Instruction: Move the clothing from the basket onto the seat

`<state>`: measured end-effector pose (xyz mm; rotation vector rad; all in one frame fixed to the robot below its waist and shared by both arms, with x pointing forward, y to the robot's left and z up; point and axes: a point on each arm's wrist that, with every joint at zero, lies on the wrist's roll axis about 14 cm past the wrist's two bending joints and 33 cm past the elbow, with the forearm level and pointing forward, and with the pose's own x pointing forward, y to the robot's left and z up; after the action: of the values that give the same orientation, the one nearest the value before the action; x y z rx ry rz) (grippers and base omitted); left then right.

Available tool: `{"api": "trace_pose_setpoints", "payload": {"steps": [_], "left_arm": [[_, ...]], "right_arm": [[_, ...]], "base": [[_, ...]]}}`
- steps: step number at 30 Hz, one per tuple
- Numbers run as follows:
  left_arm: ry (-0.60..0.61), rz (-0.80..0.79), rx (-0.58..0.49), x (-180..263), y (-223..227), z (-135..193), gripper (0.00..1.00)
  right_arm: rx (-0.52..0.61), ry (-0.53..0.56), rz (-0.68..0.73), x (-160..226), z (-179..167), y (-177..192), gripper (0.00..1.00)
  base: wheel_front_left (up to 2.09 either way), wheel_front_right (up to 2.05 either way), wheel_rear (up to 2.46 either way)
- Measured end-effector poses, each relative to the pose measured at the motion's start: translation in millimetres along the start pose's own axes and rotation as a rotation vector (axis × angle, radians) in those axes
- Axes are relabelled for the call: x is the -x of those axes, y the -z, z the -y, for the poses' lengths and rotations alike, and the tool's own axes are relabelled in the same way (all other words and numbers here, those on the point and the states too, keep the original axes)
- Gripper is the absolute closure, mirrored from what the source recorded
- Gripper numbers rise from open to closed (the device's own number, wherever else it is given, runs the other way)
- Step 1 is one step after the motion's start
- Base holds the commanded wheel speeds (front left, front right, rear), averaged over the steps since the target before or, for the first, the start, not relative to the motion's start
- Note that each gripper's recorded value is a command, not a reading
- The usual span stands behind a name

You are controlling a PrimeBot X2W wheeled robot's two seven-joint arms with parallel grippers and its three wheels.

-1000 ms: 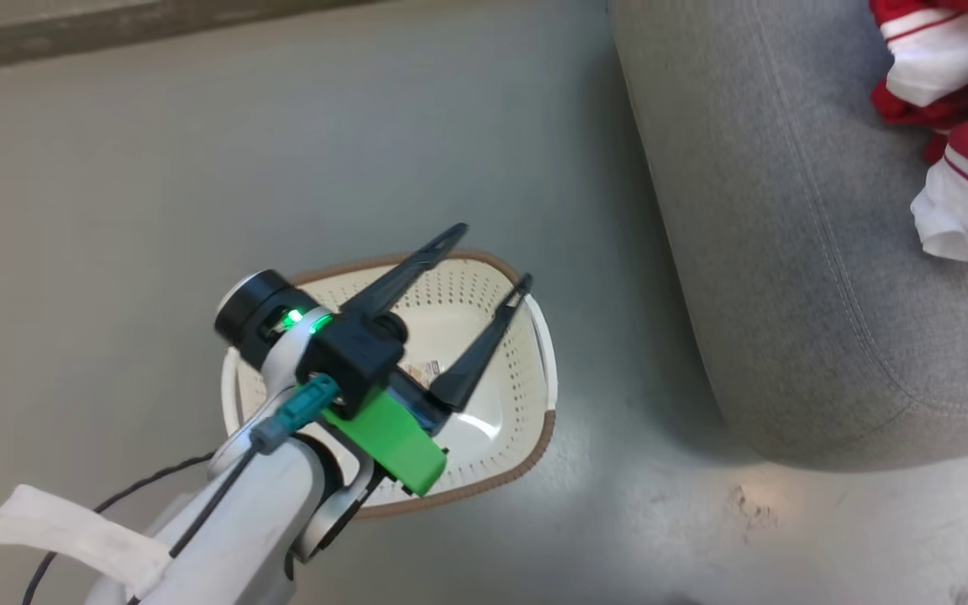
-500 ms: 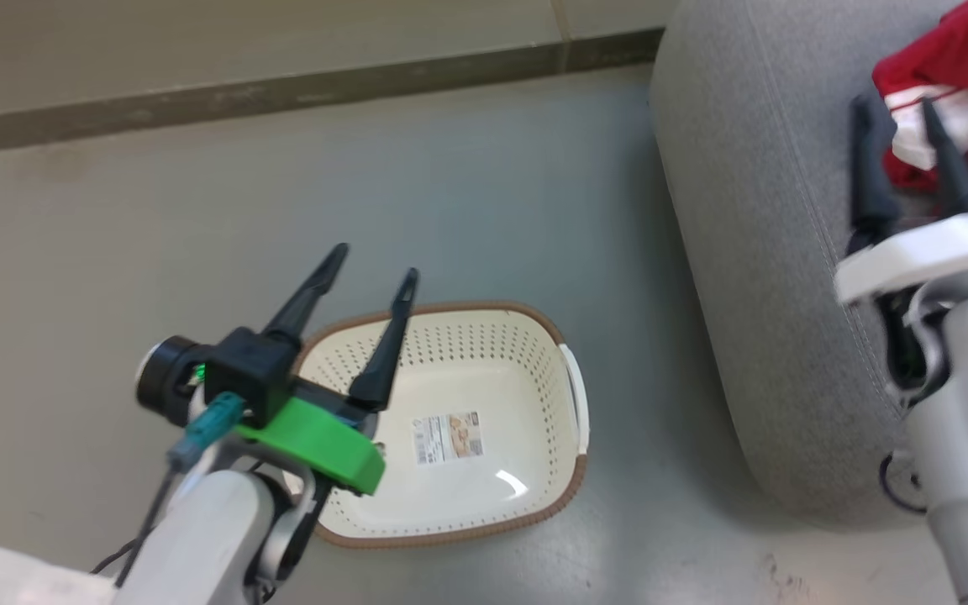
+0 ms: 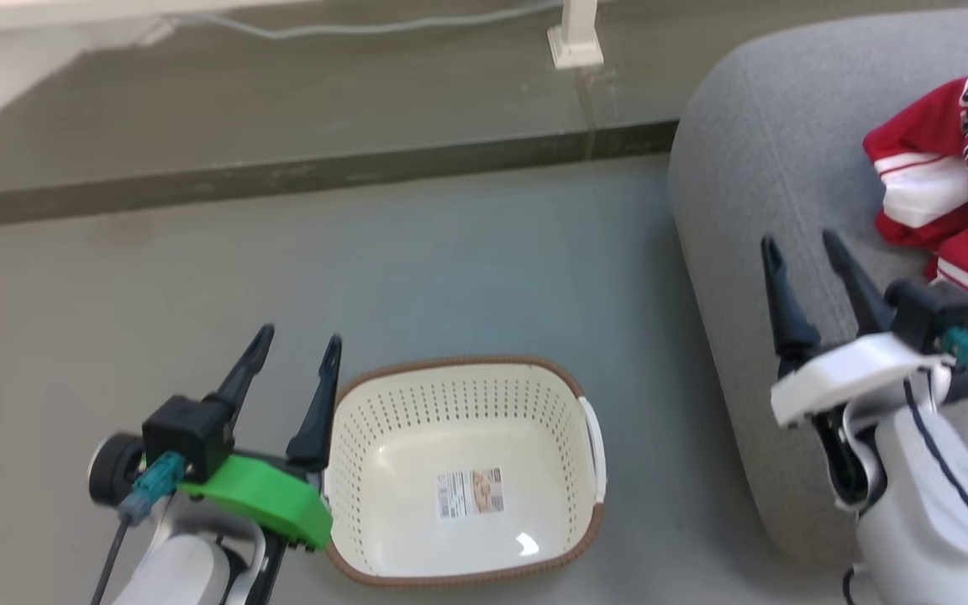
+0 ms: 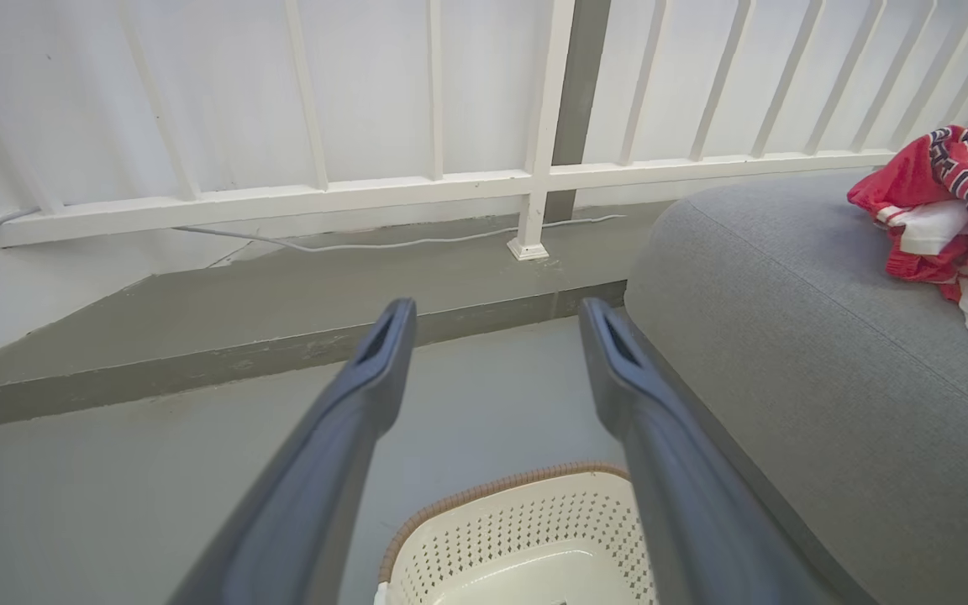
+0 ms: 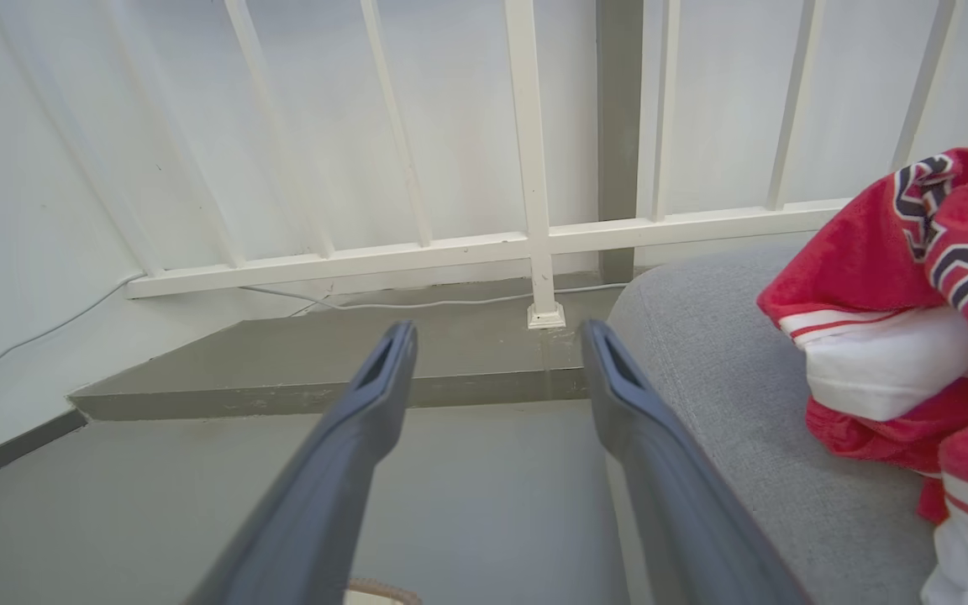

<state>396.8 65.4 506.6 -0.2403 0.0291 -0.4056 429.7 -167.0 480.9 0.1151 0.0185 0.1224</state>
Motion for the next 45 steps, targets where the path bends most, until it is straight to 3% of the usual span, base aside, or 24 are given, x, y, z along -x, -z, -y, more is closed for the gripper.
{"api": "trace_pose_setpoints", "payload": {"steps": [19,45], "left_arm": [[-0.111,-0.009,0.013,56,5,-11,0.00],[-0.151,-0.011,0.011,61,8,-20,0.00]], "right_arm": [[-0.003,0.016,0.017,59,-7,-4,0.00],[-0.005,0.029,0.029,70,-6,-10,0.00]], "base": [[0.00,0.00,0.00],[0.00,0.00,0.00]]}}
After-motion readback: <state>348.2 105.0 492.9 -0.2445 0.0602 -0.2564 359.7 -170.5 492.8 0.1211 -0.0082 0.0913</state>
